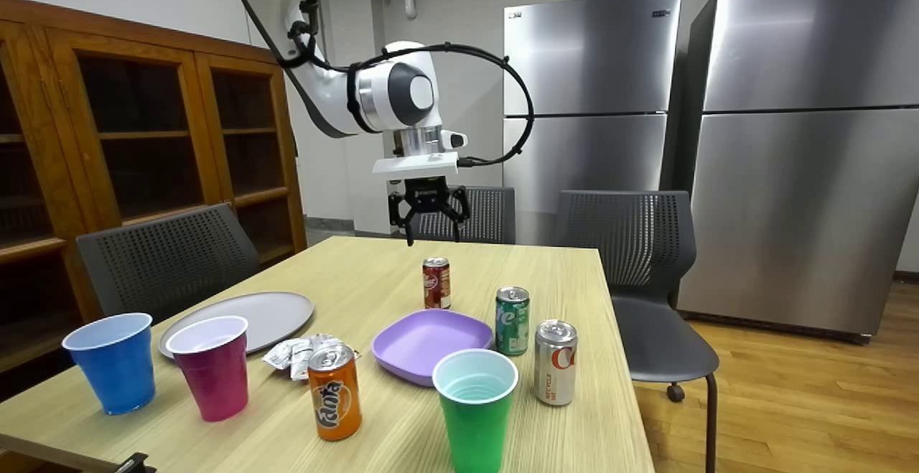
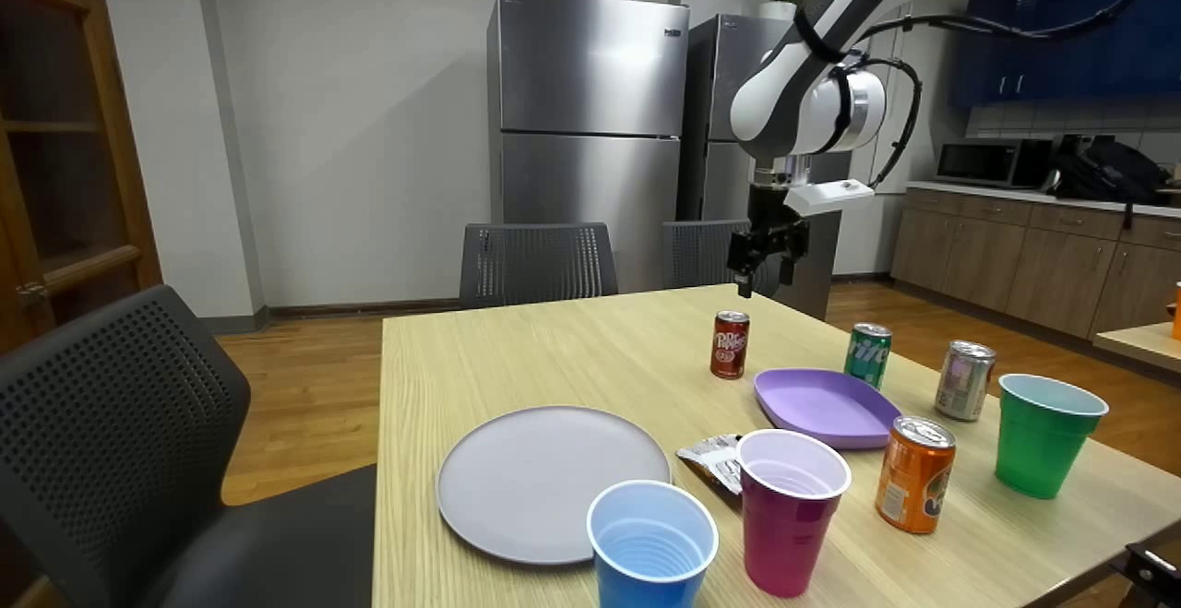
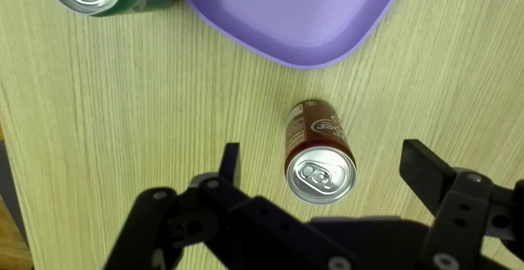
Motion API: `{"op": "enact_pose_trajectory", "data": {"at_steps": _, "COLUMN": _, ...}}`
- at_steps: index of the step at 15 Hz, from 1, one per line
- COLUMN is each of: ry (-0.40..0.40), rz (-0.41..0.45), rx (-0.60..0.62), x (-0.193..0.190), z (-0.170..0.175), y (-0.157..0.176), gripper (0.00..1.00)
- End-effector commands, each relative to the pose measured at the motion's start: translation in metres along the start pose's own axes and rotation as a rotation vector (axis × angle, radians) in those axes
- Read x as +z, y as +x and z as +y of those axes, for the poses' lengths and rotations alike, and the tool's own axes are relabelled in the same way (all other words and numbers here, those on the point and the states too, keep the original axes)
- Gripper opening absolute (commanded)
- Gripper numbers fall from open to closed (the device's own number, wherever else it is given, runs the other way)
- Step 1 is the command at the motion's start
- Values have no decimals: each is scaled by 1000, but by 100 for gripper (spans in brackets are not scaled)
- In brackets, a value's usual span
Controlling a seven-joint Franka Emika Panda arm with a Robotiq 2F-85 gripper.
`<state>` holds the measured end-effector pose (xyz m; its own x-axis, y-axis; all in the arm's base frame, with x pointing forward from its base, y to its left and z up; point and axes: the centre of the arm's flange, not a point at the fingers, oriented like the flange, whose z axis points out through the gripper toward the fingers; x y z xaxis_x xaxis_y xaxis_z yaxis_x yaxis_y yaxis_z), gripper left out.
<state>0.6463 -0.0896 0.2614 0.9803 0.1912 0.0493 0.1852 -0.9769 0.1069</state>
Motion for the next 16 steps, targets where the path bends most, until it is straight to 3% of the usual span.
{"op": "enact_pose_trajectory", "data": {"at_steps": 1, "ry": 1, "rz": -19, "rx": -3, "x": 0, "z": 1, "y": 11, "gripper": 100}}
{"op": "enact_pose_trajectory", "data": {"at_steps": 16, "ry": -2, "rz": -33, "rx": 30, "x": 26, "z": -14, "y": 7, "gripper": 100}}
